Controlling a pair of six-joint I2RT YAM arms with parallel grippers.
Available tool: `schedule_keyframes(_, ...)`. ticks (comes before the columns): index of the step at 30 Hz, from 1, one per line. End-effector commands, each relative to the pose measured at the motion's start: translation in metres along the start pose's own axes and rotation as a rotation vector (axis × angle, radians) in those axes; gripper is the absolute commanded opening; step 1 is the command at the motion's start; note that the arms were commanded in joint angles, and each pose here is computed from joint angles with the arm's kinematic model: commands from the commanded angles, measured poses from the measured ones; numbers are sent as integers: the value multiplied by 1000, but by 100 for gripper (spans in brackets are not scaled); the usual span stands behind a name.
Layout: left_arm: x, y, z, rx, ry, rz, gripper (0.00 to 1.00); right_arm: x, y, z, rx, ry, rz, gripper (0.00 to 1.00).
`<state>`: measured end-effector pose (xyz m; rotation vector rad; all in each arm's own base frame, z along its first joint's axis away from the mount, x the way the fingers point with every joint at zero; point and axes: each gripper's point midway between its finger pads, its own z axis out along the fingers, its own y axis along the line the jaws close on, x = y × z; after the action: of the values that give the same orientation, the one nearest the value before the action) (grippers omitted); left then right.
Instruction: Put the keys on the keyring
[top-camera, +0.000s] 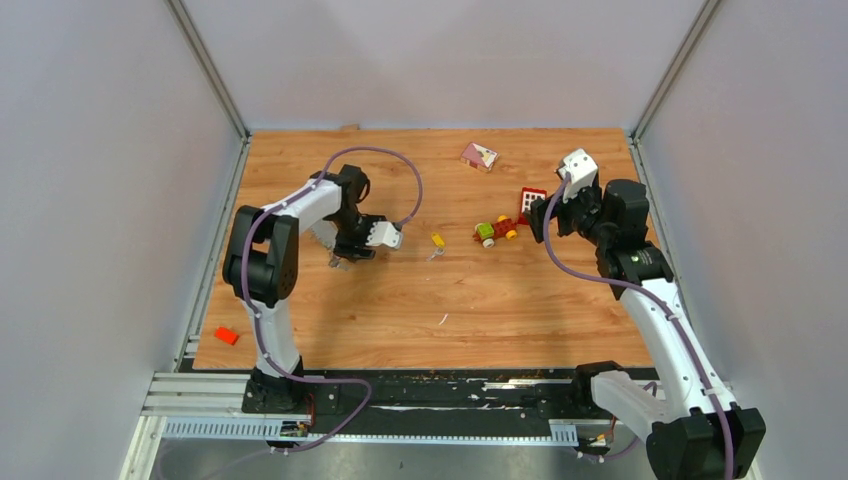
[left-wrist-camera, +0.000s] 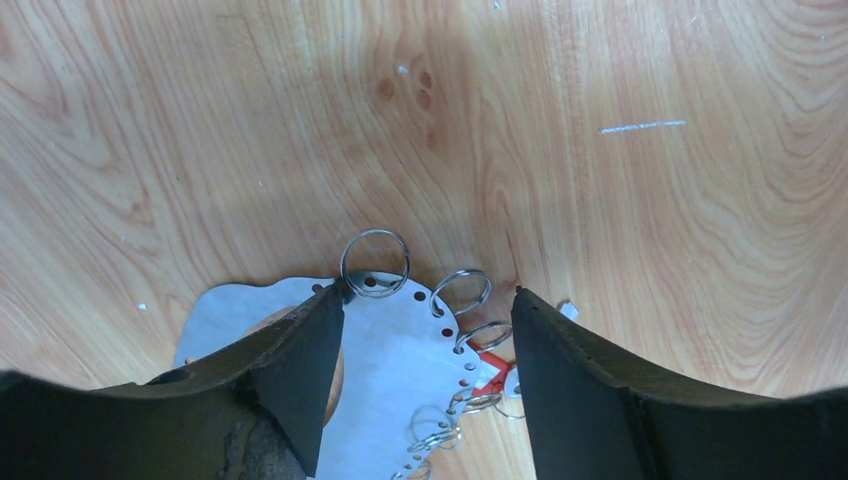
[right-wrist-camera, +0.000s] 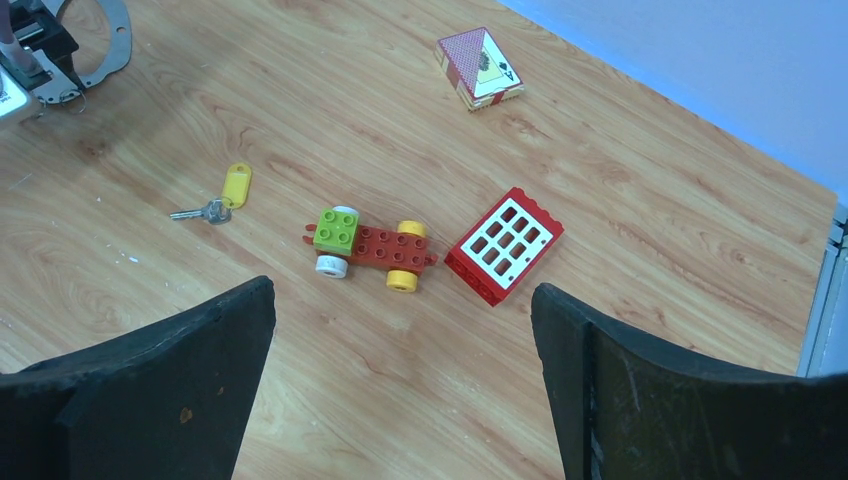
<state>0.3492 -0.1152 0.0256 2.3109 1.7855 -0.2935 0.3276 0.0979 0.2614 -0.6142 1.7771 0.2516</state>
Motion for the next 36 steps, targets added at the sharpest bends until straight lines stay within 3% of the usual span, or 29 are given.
schedule_keyframes(1, -10, 6, -8, -51, -20, -8, 68, 0, 5, 0, -29, -1, -11, 100)
schedule_keyframes(15, -69, -21, 26, -15, -115, -52, 41, 1, 7, 1, -40, 4, -11, 100)
schedule_keyframes(21, -128, -14, 21, -69, -284, -149, 33, 3, 7, 2, -44, 12, -11, 100)
schedule_keyframes(26, -154, -5, 2, -129, -382, -219, 49, 4, 7, 3, -45, 16, -10, 100)
schedule_keyframes(30, -137, 7, -19, -268, -313, -235, 66, 4, 7, 2, -48, 14, -12, 100)
schedule_keyframes(36, -99, 14, -55, -391, -323, -301, 74, 3, 8, 2, -52, 12, -14, 100)
